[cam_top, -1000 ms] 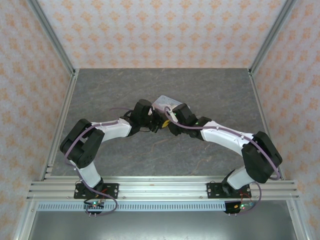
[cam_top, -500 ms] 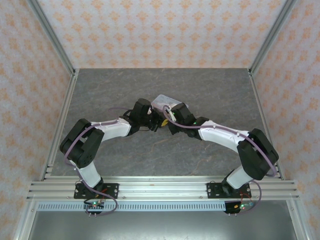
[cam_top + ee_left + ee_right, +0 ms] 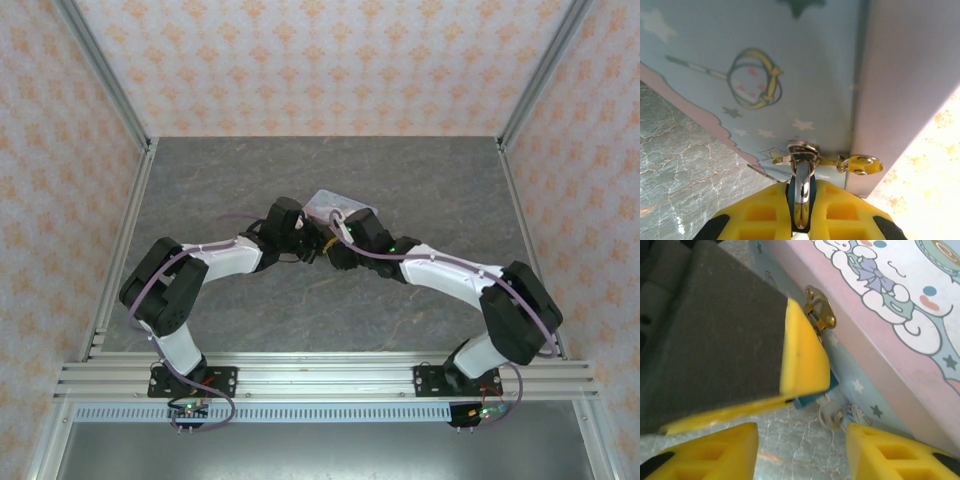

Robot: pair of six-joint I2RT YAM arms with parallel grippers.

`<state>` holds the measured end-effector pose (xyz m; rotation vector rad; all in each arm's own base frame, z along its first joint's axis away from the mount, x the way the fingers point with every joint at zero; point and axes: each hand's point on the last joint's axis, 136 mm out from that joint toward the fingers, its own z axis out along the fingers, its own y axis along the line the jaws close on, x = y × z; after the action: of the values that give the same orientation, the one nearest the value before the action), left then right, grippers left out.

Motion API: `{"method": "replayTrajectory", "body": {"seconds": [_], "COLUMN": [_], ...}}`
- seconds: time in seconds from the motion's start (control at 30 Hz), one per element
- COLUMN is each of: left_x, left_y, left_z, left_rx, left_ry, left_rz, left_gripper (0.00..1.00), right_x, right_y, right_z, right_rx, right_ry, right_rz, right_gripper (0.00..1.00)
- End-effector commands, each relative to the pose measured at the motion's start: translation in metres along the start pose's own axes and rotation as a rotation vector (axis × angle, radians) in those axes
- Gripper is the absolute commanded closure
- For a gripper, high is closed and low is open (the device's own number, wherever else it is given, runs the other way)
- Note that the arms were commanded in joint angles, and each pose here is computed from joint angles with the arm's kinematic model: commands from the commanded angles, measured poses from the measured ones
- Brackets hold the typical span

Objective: Unlock a padlock with a key

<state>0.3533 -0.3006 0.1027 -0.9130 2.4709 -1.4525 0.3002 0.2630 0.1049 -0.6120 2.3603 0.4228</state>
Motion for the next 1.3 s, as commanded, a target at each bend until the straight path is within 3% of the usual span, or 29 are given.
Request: {"method": "replayTrajectory", "body": {"seconds": [0.0, 0.27, 0.37, 0.67, 0.9, 1.0, 1.27], "left_x": [0.006, 0.001, 0.0, 0.002, -0.002, -0.009, -0.024], "left_y": [0.015, 0.052, 0.06, 0.06, 0.058, 0.055, 0.039], "left_z": [0.003, 0.006, 0.005, -0.009, -0.035, -0.053, -0.081], "left_rx": [-0.045, -0.138, -0.166, -0.213, -0.257, -0.283, -0.319], "left_ry": [0.016, -0.003, -0.006, -0.019, -0.076, -0.129, -0.21], "left_rz": [0.042, 0.094, 0.122, 0.183, 0.212, 0.235, 0.282], "left_gripper": [0.97, 0.91, 0.84, 0.42, 0.2, 0.03, 0.0], "right_x": [0.009, 0.024, 0.024, 0.025, 0.025, 0.023, 0.004], "right_y": [-0.002, 0.005, 0.008, 0.015, 0.011, 0.012, 0.003], "right_z": [-0.014, -0.025, -0.025, -0.017, -0.01, -0.003, 0.021], "right_rx": [-0.028, -0.126, -0.164, -0.258, -0.243, -0.244, -0.237], "right_ry": [-0.019, -0.053, -0.068, -0.116, -0.12, -0.115, -0.113], "right_rz": [0.126, 0.374, 0.465, 0.661, 0.695, 0.702, 0.728], "right_gripper": [0.47, 0.41, 0.4, 0.36, 0.35, 0.34, 0.35]}}
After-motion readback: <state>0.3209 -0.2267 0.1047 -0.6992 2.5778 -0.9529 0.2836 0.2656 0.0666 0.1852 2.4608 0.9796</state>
